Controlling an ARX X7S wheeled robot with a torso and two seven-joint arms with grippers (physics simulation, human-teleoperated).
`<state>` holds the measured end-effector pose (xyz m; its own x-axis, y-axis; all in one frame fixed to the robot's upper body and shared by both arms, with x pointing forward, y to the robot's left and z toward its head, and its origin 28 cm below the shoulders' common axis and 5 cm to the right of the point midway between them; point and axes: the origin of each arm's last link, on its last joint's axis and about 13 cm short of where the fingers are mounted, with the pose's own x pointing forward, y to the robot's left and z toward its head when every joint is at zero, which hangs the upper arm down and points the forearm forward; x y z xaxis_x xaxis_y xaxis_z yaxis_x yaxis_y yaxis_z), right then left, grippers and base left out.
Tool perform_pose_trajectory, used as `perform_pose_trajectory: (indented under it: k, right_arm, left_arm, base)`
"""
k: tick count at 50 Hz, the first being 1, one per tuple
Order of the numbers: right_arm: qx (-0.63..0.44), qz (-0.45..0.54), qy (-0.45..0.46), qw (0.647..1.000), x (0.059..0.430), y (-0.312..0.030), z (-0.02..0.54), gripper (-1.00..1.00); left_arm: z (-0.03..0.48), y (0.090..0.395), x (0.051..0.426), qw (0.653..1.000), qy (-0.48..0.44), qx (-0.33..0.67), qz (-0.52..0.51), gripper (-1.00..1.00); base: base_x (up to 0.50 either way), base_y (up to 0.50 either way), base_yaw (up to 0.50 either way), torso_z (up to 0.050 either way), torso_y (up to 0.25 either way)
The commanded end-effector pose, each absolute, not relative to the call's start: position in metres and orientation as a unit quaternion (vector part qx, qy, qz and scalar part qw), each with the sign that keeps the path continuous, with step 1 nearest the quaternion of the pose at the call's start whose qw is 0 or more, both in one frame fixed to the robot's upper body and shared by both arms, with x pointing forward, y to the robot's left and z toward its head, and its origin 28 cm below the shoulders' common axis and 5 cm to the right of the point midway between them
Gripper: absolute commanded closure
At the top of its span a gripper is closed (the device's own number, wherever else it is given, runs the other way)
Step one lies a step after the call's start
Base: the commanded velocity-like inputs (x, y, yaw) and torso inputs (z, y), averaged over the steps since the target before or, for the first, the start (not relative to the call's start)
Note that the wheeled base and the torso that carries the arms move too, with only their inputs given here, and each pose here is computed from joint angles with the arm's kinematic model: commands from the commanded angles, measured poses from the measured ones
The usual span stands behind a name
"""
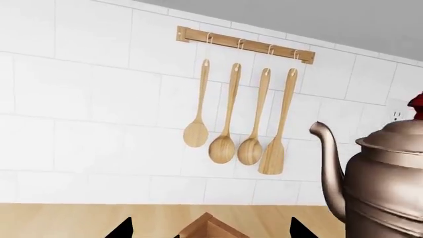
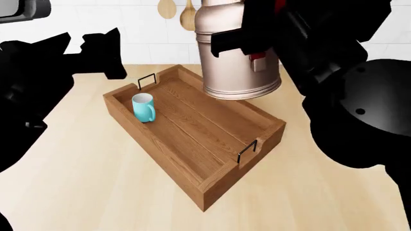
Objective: Pick the kettle from the counter and place it on the tray. Then pick the mug from the cabinet and place it on the tray. Then close the cabinet doors.
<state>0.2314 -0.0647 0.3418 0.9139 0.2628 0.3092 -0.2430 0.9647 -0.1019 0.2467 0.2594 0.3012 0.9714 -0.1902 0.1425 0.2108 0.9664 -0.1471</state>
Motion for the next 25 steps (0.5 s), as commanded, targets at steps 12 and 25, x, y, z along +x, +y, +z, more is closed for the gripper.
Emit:
perform_pose_trajectory:
  k: [12, 25]
  right_arm:
    - [0.028, 0.202, -0.157, 0.966, 0.235, -0.028, 0.319, 1.00]
    - [0.041, 0.201, -0.150, 0.967, 0.238, -0.030, 0.310, 1.00]
  left_arm:
    - [0.298, 0.267, 0.247, 0.990, -0.061, -0.088, -0.092, -1.00]
    - [0.296, 0.267, 0.248, 0.990, -0.059, -0.089, -0.090, -1.00]
  base:
    - [0.00, 0.00, 0.00, 0.000, 0.001]
    - [0.00, 0.00, 0.00, 0.000, 0.001]
